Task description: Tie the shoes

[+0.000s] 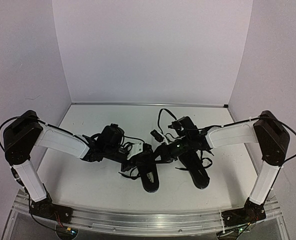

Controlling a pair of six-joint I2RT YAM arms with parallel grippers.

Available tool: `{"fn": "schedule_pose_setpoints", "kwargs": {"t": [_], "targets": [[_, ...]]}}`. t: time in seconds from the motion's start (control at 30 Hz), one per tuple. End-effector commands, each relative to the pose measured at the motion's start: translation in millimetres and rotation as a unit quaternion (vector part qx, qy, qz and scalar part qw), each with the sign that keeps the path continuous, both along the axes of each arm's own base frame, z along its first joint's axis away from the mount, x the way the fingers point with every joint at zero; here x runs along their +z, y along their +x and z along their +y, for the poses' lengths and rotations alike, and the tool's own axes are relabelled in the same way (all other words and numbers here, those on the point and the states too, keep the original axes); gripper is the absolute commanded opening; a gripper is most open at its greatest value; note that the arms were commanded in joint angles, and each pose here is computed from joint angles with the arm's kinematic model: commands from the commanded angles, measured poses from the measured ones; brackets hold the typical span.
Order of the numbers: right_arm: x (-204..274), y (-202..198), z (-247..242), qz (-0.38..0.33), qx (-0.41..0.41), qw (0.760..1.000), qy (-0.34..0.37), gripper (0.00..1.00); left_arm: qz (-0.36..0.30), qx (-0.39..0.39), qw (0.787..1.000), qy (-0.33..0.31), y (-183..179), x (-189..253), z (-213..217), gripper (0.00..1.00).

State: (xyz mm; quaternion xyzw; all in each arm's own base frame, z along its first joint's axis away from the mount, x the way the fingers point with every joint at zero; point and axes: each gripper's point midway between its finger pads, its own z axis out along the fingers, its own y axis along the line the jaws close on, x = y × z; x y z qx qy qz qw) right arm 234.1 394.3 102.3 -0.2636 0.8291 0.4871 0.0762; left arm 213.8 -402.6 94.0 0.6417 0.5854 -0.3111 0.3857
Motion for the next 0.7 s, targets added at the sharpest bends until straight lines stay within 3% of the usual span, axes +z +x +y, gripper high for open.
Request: {"fn": "schedule_pose_setpoints", "kwargs": {"t": [0.0, 0.27, 0.67], "targets": [[3.5, -3.8, 1.5, -0.007, 0.006, 1.0, 0.01, 0.22, -0.017, -0.005, 0.999, -0.03, 5.2, 21.1, -12.6, 0.0], [-2.3, -3.0, -4.7, -0.017, -0.004, 1.0, -0.006, 0.29, -0.013, -0.008, 1.0, -0.027, 3.1, 17.8, -11.6, 0.0], [4.7, 0.1, -2.0, -0.028, -0.002, 1.0, -0.001, 0.04, -0.012, -0.01, 0.999, -0.028, 4.0, 19.9, -13.7, 0.0]]}}
